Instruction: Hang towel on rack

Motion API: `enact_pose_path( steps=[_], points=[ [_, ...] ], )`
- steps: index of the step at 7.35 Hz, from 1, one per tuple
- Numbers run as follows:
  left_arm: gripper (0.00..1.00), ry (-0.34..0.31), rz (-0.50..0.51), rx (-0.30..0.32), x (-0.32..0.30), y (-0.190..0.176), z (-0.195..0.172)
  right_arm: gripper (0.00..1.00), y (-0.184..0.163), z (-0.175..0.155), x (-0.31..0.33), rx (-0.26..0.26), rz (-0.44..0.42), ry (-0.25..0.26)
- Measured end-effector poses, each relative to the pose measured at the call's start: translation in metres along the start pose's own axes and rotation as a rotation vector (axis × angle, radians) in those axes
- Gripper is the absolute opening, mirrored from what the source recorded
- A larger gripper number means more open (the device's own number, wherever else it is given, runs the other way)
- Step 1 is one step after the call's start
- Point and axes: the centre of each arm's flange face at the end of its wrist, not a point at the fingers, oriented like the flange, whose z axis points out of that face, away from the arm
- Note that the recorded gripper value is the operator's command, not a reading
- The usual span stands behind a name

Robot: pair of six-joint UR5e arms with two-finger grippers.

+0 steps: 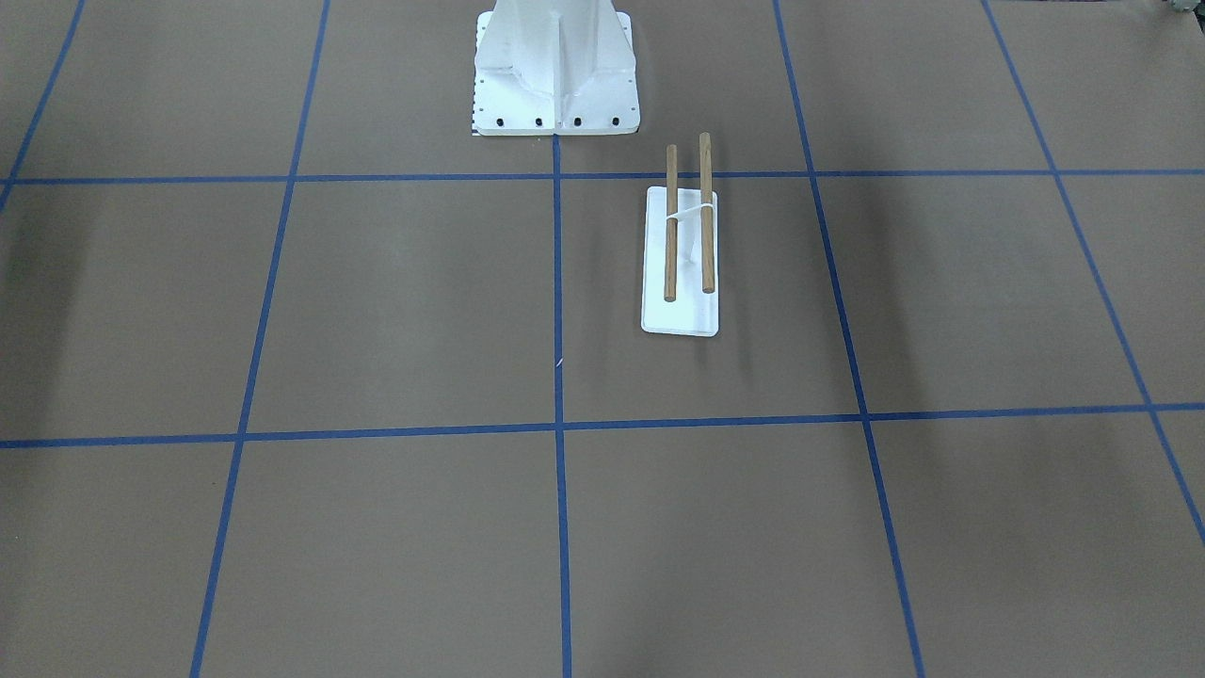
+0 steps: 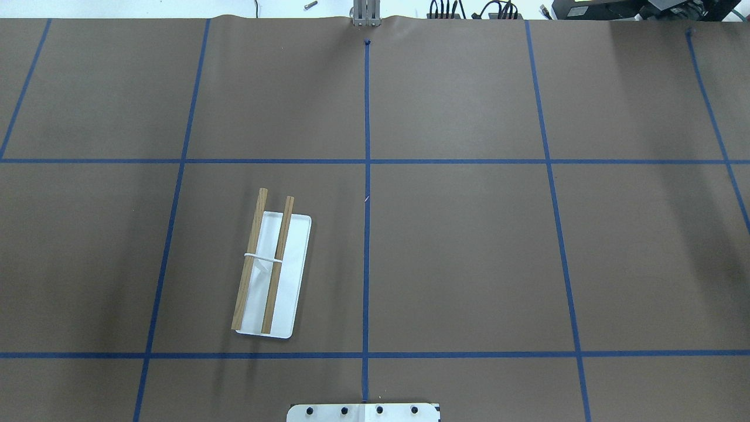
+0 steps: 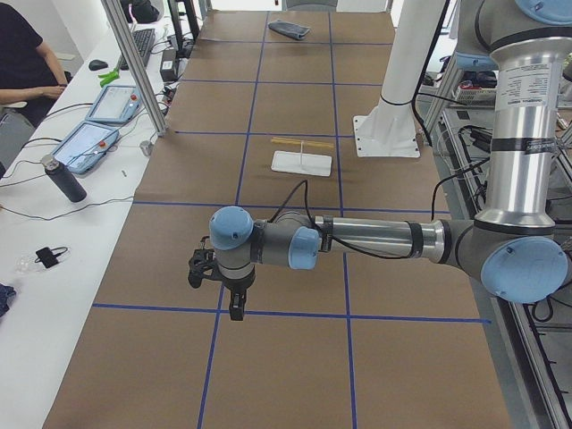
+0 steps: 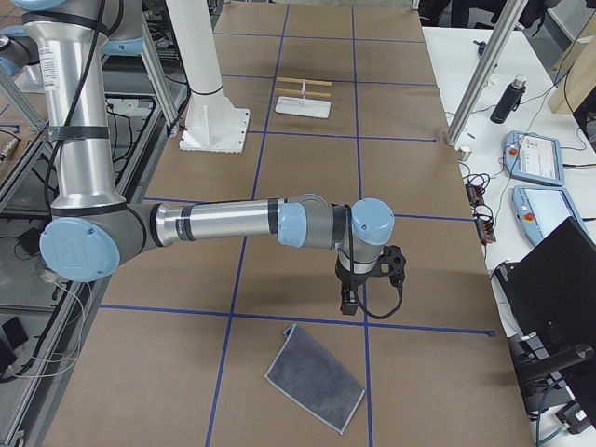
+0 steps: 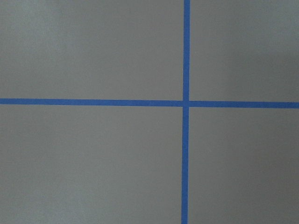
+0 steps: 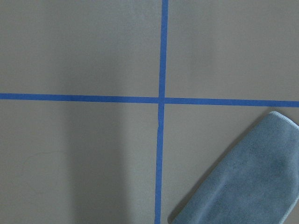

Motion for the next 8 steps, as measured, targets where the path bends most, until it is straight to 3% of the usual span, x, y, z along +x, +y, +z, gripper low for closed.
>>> enact_pose_path(
  steps=[8],
  points=[
    [0.99, 0.002, 0.041, 0.034, 0.006, -0.013, 0.003, 1.0, 0.001, 0.0, -0.009, 0.021, -0.04, 0.007]
  ],
)
